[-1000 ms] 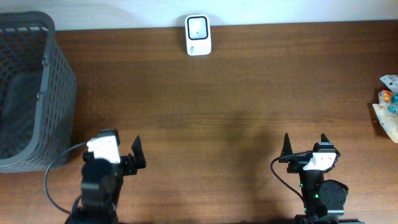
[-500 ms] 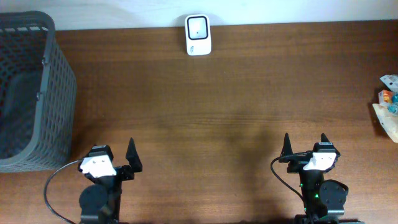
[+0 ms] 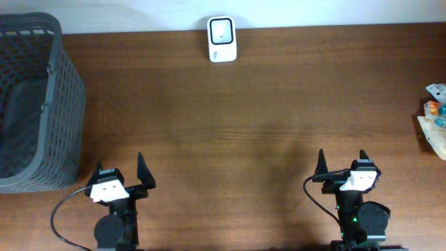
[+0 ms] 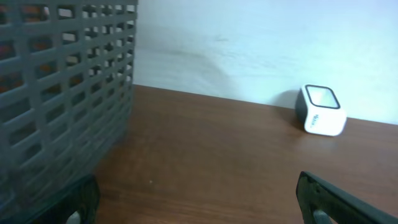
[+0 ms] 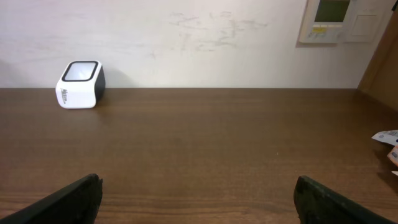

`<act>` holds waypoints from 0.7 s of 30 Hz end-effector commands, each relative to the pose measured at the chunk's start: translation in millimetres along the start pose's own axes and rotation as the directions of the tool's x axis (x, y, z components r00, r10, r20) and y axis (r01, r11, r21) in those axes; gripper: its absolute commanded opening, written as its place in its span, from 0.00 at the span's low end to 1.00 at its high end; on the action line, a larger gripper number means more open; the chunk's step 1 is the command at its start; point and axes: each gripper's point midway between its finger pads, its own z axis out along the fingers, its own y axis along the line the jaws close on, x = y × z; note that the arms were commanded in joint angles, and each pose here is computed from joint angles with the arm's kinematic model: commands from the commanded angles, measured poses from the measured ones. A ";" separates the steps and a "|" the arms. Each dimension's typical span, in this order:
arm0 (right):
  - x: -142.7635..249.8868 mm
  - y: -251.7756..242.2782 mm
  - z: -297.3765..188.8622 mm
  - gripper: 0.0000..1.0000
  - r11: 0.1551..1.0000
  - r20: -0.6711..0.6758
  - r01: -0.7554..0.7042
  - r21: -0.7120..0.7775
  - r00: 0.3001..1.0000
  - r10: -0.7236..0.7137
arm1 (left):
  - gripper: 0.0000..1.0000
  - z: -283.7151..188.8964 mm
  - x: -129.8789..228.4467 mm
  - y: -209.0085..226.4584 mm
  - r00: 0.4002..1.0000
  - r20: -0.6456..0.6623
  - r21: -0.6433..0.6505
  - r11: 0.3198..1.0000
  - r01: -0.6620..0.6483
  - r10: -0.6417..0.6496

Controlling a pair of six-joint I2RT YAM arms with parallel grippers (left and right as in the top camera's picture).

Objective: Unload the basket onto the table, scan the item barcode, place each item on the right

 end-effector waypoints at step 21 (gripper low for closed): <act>3.0 -0.2 0.1 0.98 1.000 -0.005 -0.003 0.004 1.000 0.003 | 0.99 -0.6 12.0 -14.2 0.995 -0.037 0.114 0.989 -0.088 0.093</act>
